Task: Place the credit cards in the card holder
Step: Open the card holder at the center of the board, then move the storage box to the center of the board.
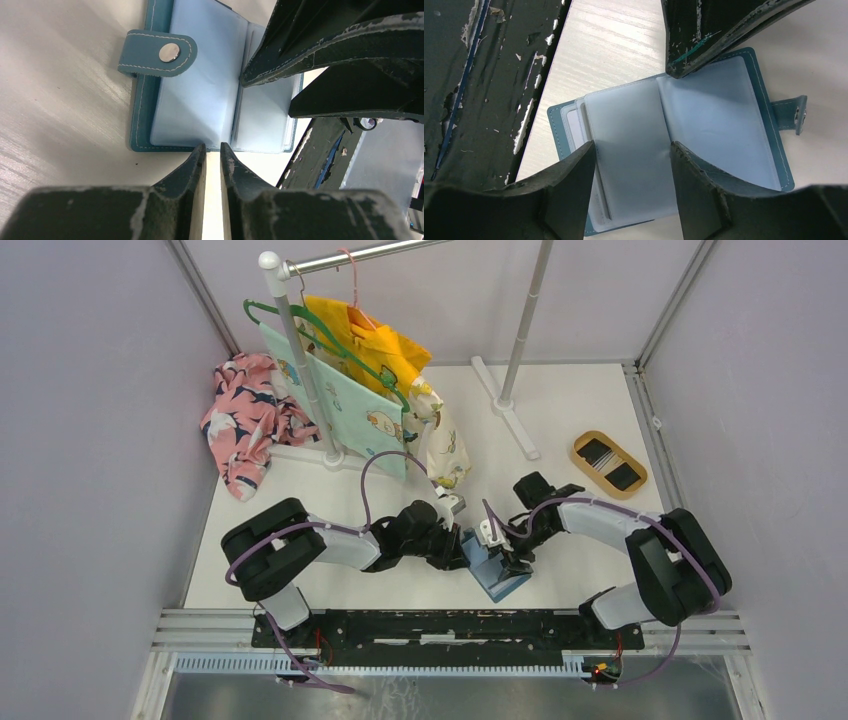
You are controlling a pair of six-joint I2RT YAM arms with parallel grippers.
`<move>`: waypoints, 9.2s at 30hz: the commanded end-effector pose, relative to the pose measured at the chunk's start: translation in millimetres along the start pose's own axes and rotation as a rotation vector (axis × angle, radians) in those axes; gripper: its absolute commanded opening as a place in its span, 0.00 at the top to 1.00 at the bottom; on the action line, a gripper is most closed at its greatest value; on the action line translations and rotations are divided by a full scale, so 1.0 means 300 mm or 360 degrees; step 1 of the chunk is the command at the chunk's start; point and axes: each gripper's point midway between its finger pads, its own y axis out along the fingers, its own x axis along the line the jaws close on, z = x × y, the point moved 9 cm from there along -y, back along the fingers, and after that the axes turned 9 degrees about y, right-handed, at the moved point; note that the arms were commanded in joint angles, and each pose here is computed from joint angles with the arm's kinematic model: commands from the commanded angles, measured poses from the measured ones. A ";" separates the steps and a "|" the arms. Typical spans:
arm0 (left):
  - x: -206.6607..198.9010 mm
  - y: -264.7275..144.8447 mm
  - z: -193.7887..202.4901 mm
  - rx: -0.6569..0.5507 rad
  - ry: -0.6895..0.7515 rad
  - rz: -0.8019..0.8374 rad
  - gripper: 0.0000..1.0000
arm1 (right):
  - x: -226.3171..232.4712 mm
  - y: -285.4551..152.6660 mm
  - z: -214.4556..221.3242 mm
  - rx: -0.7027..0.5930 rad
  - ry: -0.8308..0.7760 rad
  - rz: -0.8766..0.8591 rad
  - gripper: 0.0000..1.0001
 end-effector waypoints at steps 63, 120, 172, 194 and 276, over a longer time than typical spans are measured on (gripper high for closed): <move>-0.042 -0.034 -0.065 -0.0186 0.0060 0.0099 0.68 | -0.168 -0.072 -0.079 -0.0065 0.0241 0.0831 0.37; 0.024 0.010 -0.129 -0.0484 -0.0621 -0.0090 0.55 | -0.166 -0.062 -0.073 -0.0055 0.0262 0.0789 0.45; 0.030 0.073 -0.202 -0.0740 -0.0840 0.0174 0.53 | -0.084 -0.217 -0.157 -0.0252 -0.0258 0.0840 0.24; 0.053 -0.195 -0.255 -0.0800 0.0136 -0.0415 0.46 | -0.212 -0.137 -0.019 -0.0094 0.0415 0.1017 0.81; -0.068 -0.518 -0.491 -0.0294 0.0627 -0.0608 0.00 | -0.186 -0.799 0.164 -0.1068 0.1423 0.2167 0.17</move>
